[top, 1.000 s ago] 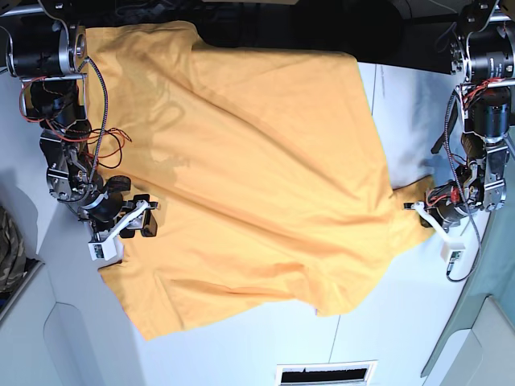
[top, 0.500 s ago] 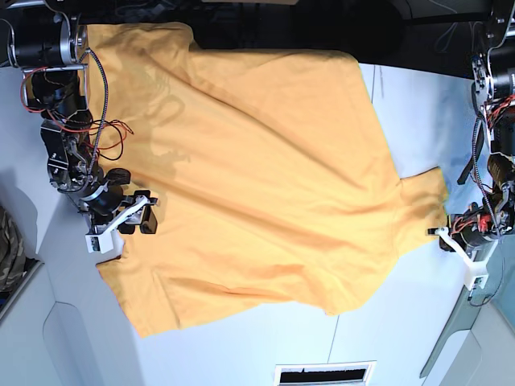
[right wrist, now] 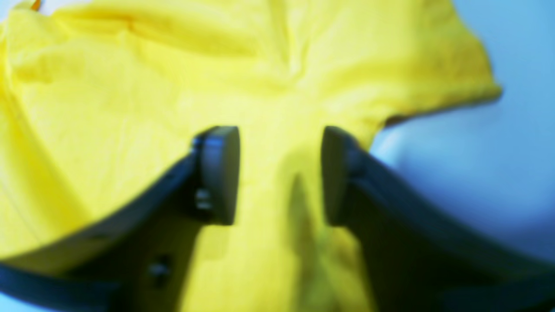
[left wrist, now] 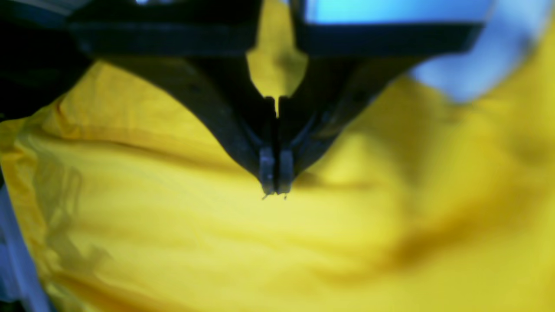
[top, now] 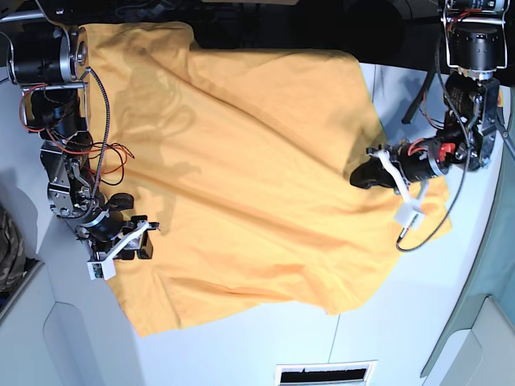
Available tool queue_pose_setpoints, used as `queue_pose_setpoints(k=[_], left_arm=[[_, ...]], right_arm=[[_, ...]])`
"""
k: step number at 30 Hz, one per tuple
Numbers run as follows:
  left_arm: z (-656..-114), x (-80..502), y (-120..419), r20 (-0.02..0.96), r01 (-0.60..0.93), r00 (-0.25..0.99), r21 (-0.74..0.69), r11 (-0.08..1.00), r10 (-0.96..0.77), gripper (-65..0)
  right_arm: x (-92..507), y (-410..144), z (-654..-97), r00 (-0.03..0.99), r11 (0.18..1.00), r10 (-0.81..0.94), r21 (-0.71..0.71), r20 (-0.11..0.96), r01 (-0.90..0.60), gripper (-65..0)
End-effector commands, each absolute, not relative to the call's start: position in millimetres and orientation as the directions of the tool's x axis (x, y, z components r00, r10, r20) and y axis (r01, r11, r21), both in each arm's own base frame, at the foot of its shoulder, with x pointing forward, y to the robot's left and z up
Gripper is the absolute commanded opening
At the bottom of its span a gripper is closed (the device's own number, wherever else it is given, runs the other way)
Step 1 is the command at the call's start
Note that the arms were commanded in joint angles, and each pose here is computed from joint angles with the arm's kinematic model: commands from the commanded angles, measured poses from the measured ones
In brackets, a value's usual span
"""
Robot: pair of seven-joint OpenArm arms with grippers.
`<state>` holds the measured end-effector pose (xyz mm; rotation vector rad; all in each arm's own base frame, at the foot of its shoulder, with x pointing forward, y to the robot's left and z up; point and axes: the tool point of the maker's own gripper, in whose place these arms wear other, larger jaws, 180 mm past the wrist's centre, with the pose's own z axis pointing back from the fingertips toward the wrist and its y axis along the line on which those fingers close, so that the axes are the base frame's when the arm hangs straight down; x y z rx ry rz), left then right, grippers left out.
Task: Layout the t-shirt on the table in an organized manner, then fold the t-shirt properly
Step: 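Move the left gripper onto the shirt body and pinch the fabric, then drag the fabric with the left gripper to square the shirt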
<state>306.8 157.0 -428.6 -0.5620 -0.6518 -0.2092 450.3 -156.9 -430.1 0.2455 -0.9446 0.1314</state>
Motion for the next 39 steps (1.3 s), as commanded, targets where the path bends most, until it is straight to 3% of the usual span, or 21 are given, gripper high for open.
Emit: queue_pose_setpoints(k=[1, 4, 14, 28, 39], left_arm=[[-421, 311, 154, 0.652, 0.370, 0.759, -0.424, 0.826, -0.006, -65.0], [-445, 288, 141, 0.606, 0.354, 0.795, -0.435, 0.828, -0.021, -65.0], [-505, 285, 206, 0.447, 0.150, 0.894, -0.257, 0.955, -0.020, -65.0], [-440, 425, 227, 0.574, 0.106, 0.818, -0.225, 0.969, 0.043, -65.0], [-412, 454, 198, 0.616, 0.118, 0.778, -0.333, 0.936, 0.121, -65.0]], right_arm=[[464, -162, -412, 0.536, 0.966, 0.013, 0.127, 0.844, -0.224, -50.0], [457, -160, -422, 0.553, 0.962, 0.094, 0.068, 0.828, -0.265, -65.0], [427, -189, -451, 0.612, 0.960, 0.176, 0.003, 0.771, -0.280, -65.0], [352, -187, -493, 0.685, 0.951, 0.127, 0.108, 0.718, -0.290, -65.0], [323, -152, -459, 0.589, 0.920, 0.141, 0.115, 0.795, -0.375, -65.0]])
